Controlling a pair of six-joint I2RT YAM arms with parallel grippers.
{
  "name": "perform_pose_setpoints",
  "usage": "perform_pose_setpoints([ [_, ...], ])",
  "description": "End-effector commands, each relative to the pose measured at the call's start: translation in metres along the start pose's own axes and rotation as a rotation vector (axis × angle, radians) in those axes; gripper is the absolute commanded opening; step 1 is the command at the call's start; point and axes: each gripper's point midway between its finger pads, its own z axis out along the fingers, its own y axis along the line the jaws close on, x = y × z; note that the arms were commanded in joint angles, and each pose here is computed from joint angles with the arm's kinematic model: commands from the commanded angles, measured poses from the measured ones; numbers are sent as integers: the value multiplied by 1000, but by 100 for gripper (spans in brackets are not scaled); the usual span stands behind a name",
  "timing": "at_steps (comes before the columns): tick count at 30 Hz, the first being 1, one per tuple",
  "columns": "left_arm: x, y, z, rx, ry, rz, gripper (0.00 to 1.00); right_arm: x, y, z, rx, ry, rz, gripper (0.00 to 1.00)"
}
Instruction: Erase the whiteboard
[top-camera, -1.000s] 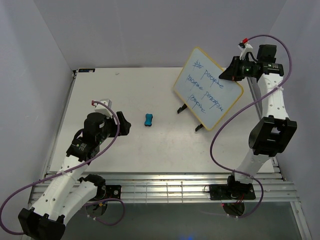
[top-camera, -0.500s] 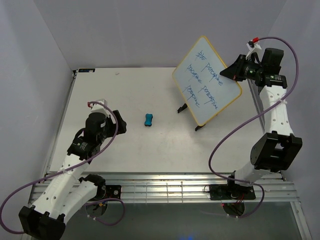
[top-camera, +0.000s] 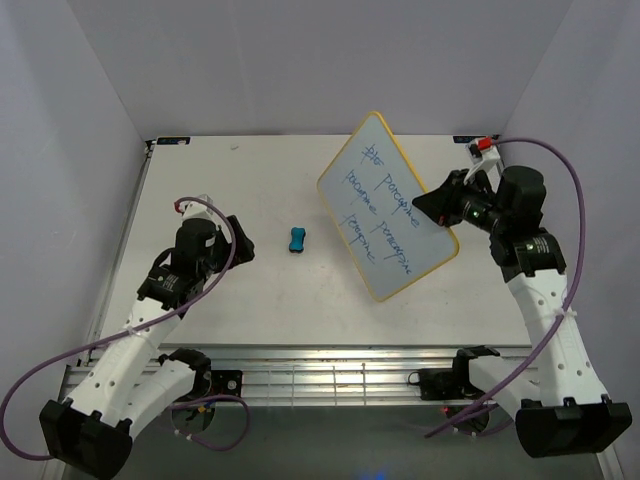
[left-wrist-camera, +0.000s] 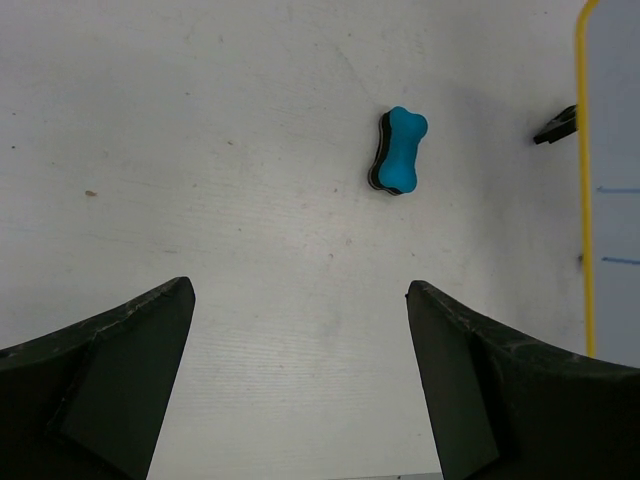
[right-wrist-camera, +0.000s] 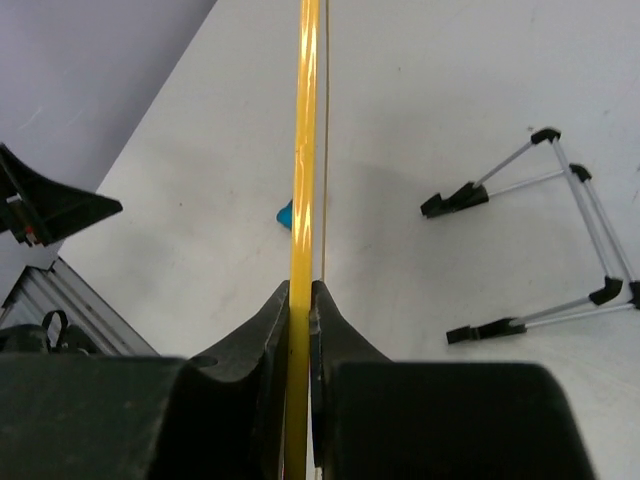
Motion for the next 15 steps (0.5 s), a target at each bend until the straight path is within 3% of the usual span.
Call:
perform_pose_setpoints([
  [1, -12, -26, -4, 74, 34, -50, 98, -2, 3, -11, 73, -83, -38, 8],
  [7, -15, -42, -6, 90, 122, -80, 98, 43, -1, -26, 103, -5, -54, 8],
  [10, -4, -47, -7, 103, 185, -101, 98, 67, 9, -25, 6, 21, -62, 8],
  [15, 15, -51, -5, 115, 237, -115, 98, 92, 1, -27, 32, 72, -56, 8],
])
